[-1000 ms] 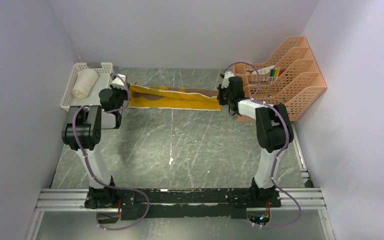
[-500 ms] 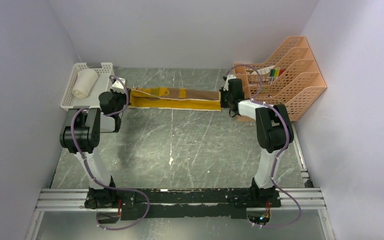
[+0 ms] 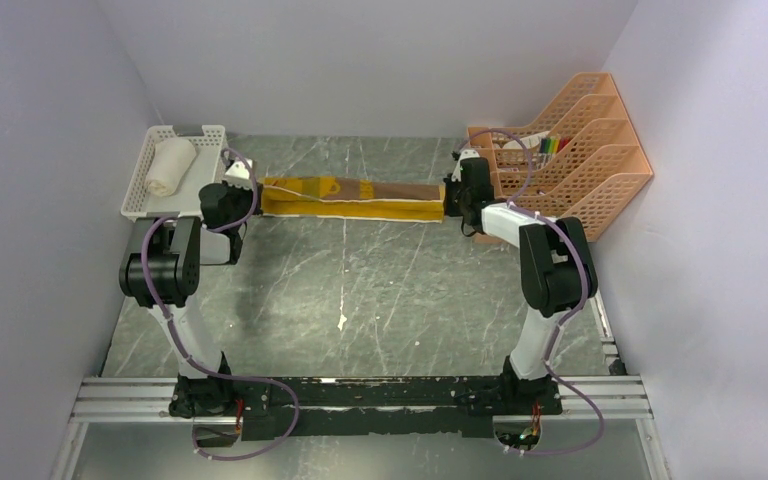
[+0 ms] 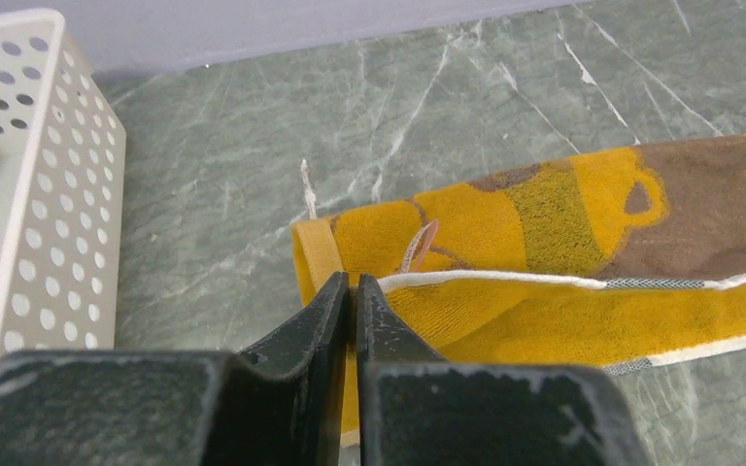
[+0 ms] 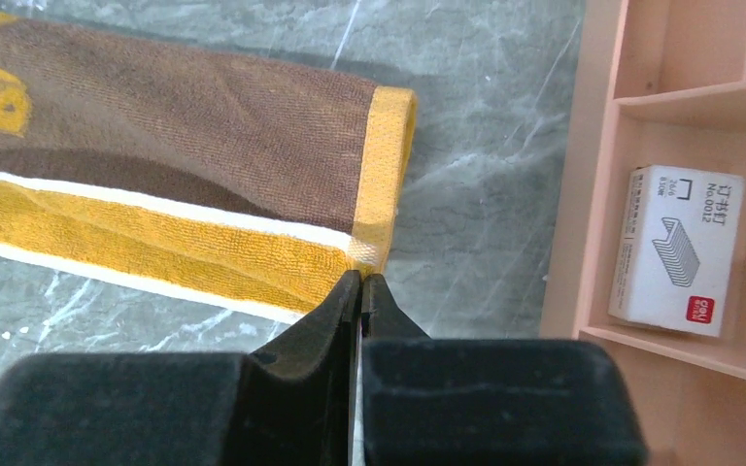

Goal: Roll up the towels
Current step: Fold the towel at the center of the board.

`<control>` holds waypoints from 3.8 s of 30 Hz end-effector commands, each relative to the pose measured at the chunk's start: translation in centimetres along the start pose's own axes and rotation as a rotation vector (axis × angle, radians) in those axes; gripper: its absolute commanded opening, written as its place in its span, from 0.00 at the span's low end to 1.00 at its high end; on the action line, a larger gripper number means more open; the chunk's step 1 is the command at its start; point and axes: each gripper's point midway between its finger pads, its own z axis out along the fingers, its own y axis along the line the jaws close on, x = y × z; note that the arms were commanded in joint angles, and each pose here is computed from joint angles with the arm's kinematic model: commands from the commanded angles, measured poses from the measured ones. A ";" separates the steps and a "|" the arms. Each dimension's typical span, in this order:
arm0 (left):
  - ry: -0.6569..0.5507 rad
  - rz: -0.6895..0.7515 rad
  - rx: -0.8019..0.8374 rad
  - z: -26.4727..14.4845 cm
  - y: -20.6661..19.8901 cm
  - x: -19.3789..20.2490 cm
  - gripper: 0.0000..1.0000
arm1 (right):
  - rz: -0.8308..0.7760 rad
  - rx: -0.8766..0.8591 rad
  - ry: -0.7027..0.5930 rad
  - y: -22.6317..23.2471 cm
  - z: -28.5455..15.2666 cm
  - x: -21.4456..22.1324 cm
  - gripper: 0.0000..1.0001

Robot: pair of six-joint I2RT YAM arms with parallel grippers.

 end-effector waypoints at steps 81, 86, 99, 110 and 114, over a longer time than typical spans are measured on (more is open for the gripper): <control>0.519 -0.305 -0.418 -1.3 10.5 -4.4 0.07 | -0.028 -0.163 -0.274 4.4 -5.9 -4.5 0.61; 0.514 -0.261 -0.511 -2.1 12.2 -6.0 0.07 | -0.039 -0.169 -0.265 4.8 -5.8 -4.5 0.61; 0.662 -0.029 -0.346 2.6 1.3 -3.9 0.07 | -0.055 -0.201 -0.216 5.8 -5.5 -3.7 0.62; 0.730 -0.110 0.036 7.2 -13.0 0.4 0.07 | -0.047 -0.239 -0.196 7.0 -5.7 -2.6 0.62; 0.696 -0.196 0.190 7.9 -18.0 -0.2 0.07 | -0.048 -0.235 -0.200 6.9 -5.8 -2.6 0.62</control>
